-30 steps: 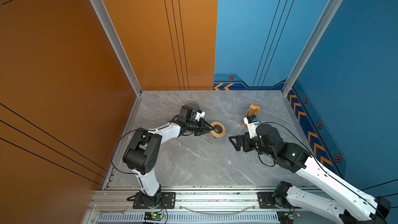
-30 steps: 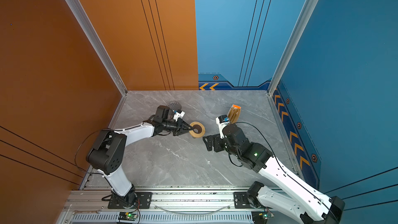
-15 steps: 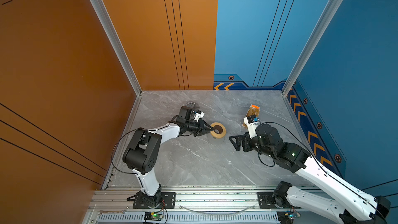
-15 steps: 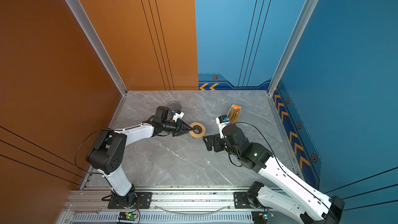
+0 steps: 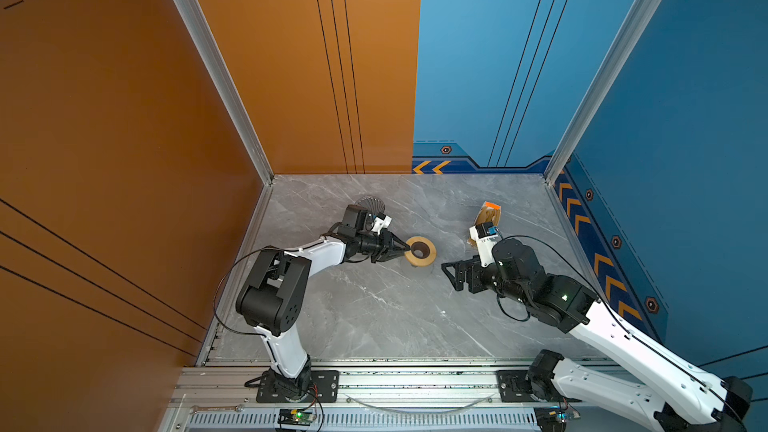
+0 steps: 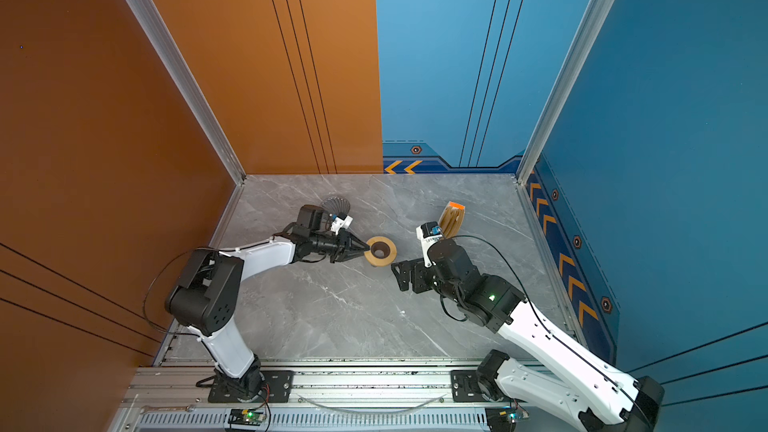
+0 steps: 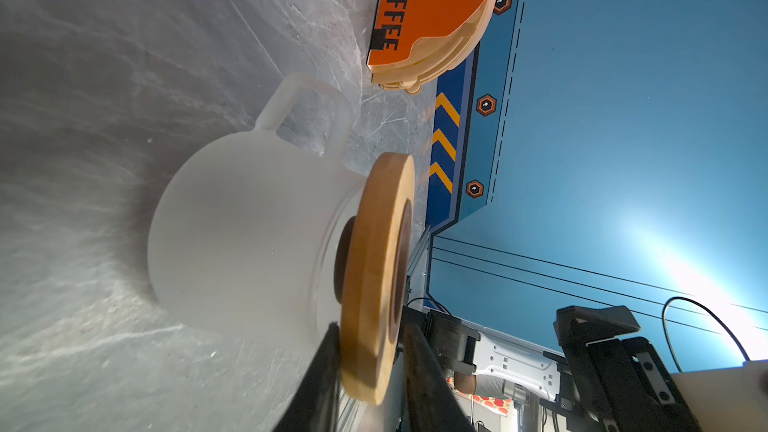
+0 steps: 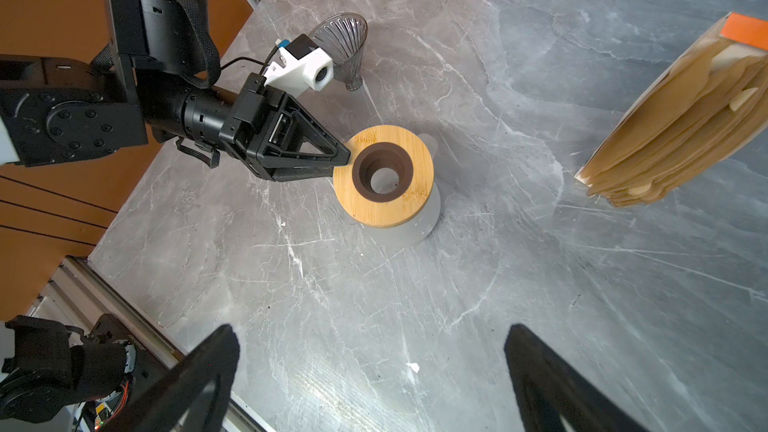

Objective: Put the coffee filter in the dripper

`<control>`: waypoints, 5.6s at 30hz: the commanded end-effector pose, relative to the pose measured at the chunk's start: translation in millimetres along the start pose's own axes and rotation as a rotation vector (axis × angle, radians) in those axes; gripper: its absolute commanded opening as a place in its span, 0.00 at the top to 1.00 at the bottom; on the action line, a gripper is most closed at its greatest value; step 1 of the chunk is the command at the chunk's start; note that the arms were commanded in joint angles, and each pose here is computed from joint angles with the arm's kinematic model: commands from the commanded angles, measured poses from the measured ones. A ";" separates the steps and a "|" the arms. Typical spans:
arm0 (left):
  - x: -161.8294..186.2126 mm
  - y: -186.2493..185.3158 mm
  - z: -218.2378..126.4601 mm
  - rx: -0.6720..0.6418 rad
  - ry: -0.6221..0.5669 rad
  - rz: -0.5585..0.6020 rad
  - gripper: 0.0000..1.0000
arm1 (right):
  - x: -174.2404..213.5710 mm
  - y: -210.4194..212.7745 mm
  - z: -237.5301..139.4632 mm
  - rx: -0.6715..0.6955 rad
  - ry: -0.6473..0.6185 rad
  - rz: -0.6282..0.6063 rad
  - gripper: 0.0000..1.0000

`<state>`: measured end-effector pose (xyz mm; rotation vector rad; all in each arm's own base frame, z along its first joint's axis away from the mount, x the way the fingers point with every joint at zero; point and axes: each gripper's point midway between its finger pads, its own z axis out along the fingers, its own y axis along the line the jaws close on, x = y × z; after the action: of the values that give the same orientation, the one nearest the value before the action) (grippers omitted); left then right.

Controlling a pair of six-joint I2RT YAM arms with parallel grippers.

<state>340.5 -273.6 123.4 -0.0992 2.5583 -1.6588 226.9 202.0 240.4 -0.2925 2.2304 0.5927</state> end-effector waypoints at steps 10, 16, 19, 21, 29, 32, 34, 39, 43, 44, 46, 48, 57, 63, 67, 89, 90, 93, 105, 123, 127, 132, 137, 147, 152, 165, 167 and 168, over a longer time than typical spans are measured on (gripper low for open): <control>2.1 17.9 -5.8 -0.057 0.000 -0.016 0.69 | 5.0 -3.5 3.3 0.024 0.009 0.000 0.02; 1.4 18.2 -7.5 -0.064 -0.005 -0.015 0.69 | 6.2 -4.4 3.3 0.027 0.008 0.001 0.01; 1.4 18.2 -7.6 -0.065 -0.005 -0.014 0.68 | 6.8 -4.7 3.3 0.027 0.009 0.002 0.01; 1.7 18.3 -7.4 -0.067 -0.004 -0.015 0.68 | 6.4 -4.3 3.1 0.027 0.006 0.004 0.02; 2.6 12.5 -7.3 -0.060 0.004 0.002 0.63 | 7.2 -4.0 3.5 0.026 0.007 0.002 0.01; 2.5 12.4 -6.0 -0.062 0.007 0.002 0.63 | 7.2 -4.2 3.8 0.028 0.007 0.001 0.01; 1.6 11.8 -5.1 -0.061 0.008 0.001 0.65 | 7.4 -4.0 4.1 0.027 0.008 0.001 0.01; -2.8 4.6 -2.2 -0.052 0.009 0.013 0.66 | 8.1 -5.0 3.4 0.031 0.008 0.000 0.02; -3.3 1.1 -4.6 -0.060 0.009 0.024 0.66 | 9.6 -8.7 6.8 0.050 0.013 0.011 0.02; -3.2 0.4 -6.2 -0.067 0.009 0.032 0.65 | 9.7 -10.3 8.6 0.057 0.018 0.028 0.02; -1.9 0.0 -10.9 -0.090 0.009 0.049 0.63 | 9.6 -9.5 13.2 0.054 0.030 0.057 0.04; 0.0 -0.3 -17.5 -0.121 0.010 0.058 0.61 | 8.0 -6.1 19.0 0.042 0.030 0.087 0.06; 9.8 -25.6 -32.4 -0.203 0.040 0.189 0.60 | 7.7 -10.8 53.6 0.081 0.057 0.268 0.32; 3.3 -27.2 -28.3 -0.276 0.053 0.234 0.60 | 3.9 -11.9 69.4 0.102 0.071 0.326 0.50; -5.8 -30.4 -27.7 -0.348 0.046 0.292 0.58 | 0.8 -14.5 76.4 0.127 0.073 0.338 0.56; 10.2 -19.2 -15.2 -0.468 0.073 0.357 0.58 | 5.6 -16.8 125.6 0.137 0.144 0.329 0.61; 9.9 -20.4 -15.3 -0.465 0.067 0.355 0.58 | 6.9 -16.2 127.8 0.135 0.149 0.328 0.61; 8.8 -22.8 -16.3 -0.460 0.052 0.358 0.57 | 4.3 -27.9 132.8 0.156 0.142 0.348 0.62; 11.1 -20.9 -15.8 -0.474 0.048 0.356 0.54 | 8.7 -38.2 148.2 0.175 0.156 0.353 0.62; 13.1 -20.2 -13.2 -0.480 0.055 0.366 0.53 | 12.6 -38.3 158.0 0.165 0.172 0.362 0.68; 13.0 -19.7 -13.5 -0.483 0.055 0.369 0.53 | 13.2 -37.4 159.8 0.160 0.174 0.362 0.69; 13.5 -17.6 -12.0 -0.486 0.060 0.366 0.53 | 14.7 -37.7 160.1 0.160 0.176 0.364 0.70; 13.6 -14.9 -9.9 -0.488 0.067 0.360 0.53 | 14.7 -36.9 160.1 0.157 0.177 0.362 0.72; 13.2 -13.1 -10.0 -0.496 0.066 0.363 0.53 | 13.4 -33.4 160.2 0.147 0.171 0.357 0.73; 12.6 -13.0 -10.6 -0.500 0.063 0.366 0.53 | 11.3 -32.6 159.7 0.144 0.165 0.358 0.73; 11.7 -13.4 -11.8 -0.503 0.058 0.370 0.53 | 11.5 -30.7 160.6 0.133 0.163 0.360 0.73; 12.1 -13.7 -11.6 -0.500 0.059 0.368 0.53 | 11.5 -29.9 160.8 0.129 0.163 0.360 0.73; 11.9 -13.4 -11.7 -0.500 0.060 0.367 0.53 | 11.0 -29.4 161.0 0.127 0.161 0.359 0.73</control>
<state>331.4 -270.7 141.8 0.3482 2.7575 -0.9172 331.8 247.7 123.1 0.1753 2.5061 0.5939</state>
